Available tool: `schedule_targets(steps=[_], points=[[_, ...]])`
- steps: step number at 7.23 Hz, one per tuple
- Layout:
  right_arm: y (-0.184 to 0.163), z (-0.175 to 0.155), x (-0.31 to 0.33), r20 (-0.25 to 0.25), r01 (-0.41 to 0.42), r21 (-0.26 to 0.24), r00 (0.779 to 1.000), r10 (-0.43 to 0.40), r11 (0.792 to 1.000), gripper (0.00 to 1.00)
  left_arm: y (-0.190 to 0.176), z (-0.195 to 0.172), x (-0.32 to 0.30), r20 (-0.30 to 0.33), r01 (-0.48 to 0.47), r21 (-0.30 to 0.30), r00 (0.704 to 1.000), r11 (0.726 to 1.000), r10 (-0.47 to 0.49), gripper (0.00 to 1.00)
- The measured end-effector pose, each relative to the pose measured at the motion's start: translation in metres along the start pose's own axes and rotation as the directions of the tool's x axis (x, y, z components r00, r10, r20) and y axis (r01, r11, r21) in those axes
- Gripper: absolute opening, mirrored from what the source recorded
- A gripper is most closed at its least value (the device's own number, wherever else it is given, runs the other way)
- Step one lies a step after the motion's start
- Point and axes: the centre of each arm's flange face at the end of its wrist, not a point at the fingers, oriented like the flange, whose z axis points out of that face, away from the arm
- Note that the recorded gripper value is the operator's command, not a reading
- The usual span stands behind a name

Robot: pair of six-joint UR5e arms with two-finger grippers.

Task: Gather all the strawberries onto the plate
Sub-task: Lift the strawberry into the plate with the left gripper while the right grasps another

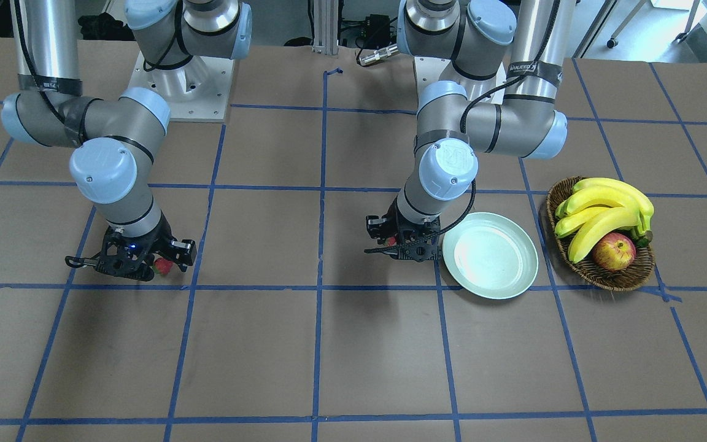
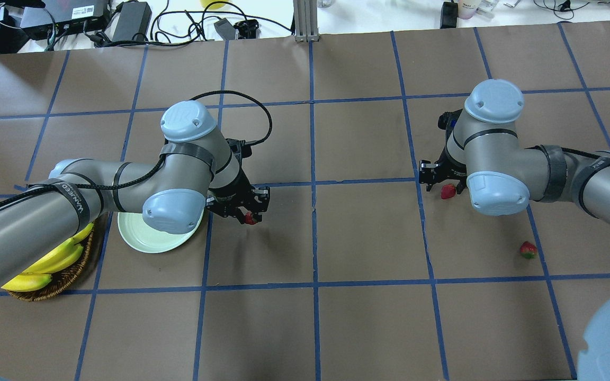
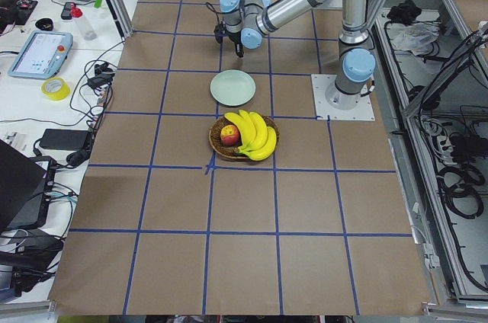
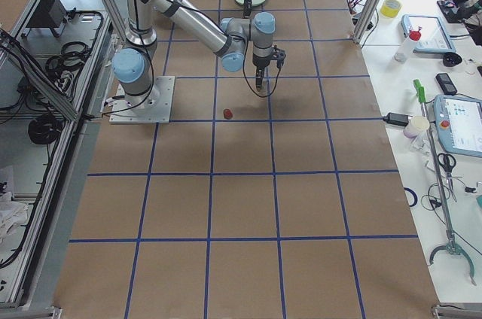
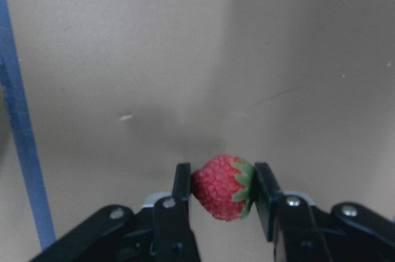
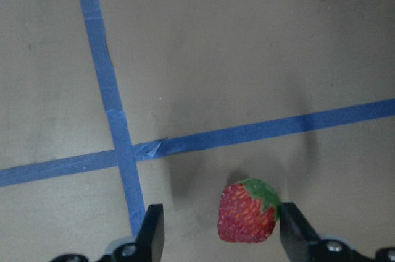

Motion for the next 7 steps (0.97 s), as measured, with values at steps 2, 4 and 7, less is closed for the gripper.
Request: schedule_targets(steps=[2,4,7], points=[[-0.002,0.003,0.001,-0.007,0.003,-0.005,1.0,-0.003,1.0,0.67,-0.04,-0.073,-0.019,0.01,0.029,0.02,1.0,0.999,-0.029,0.0],[-0.001,0.006,0.003,-0.024,0.008,-0.012,1.0,-0.008,1.0,0.63,-0.073,-0.12,-0.078,0.046,0.003,0.05,0.999,0.999,-0.005,0.0],[-0.001,0.006,0.004,-0.029,0.013,-0.018,0.999,-0.013,1.0,0.62,-0.084,-0.1,-0.165,0.06,-0.044,0.002,0.997,0.999,0.044,0.29]])
